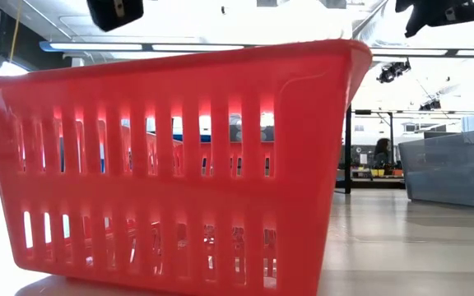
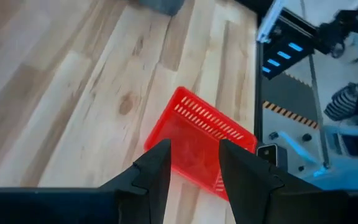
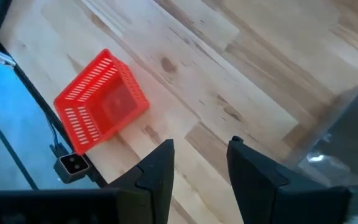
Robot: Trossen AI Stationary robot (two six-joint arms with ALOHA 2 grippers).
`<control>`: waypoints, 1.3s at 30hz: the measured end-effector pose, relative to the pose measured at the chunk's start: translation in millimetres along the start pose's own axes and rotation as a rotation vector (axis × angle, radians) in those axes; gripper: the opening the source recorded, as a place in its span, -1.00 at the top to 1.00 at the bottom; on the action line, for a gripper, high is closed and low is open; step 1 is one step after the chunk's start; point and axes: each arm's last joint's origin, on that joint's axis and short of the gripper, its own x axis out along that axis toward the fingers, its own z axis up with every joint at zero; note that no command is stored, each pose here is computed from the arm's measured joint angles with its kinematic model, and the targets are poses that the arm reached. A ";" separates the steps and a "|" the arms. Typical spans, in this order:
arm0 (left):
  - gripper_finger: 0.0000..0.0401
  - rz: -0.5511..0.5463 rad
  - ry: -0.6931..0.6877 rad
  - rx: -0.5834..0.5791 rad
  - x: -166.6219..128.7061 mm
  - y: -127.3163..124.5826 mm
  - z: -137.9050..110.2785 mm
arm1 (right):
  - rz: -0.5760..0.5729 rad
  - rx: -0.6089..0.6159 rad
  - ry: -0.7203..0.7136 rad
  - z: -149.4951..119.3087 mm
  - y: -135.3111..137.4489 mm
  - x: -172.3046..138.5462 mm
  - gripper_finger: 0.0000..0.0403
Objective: Stack baskets on shelf by color
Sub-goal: Stack the red bin on the red bins on the shelf
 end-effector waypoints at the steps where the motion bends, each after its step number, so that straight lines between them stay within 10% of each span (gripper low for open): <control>1: 0.37 0.009 0.010 -0.024 2.0 0.5 -1.1 | 0.007 -0.014 -0.006 0.4 0.7 -0.1 0.34; 21: 0.37 -0.122 0.036 0.340 53.2 -44.8 -42.5 | 0.000 -0.119 -0.125 13.4 0.8 0.9 0.34; 39: 0.37 0.064 0.156 -0.303 90.5 -27.3 -59.7 | 0.002 -0.112 -0.119 13.2 0.8 0.9 0.34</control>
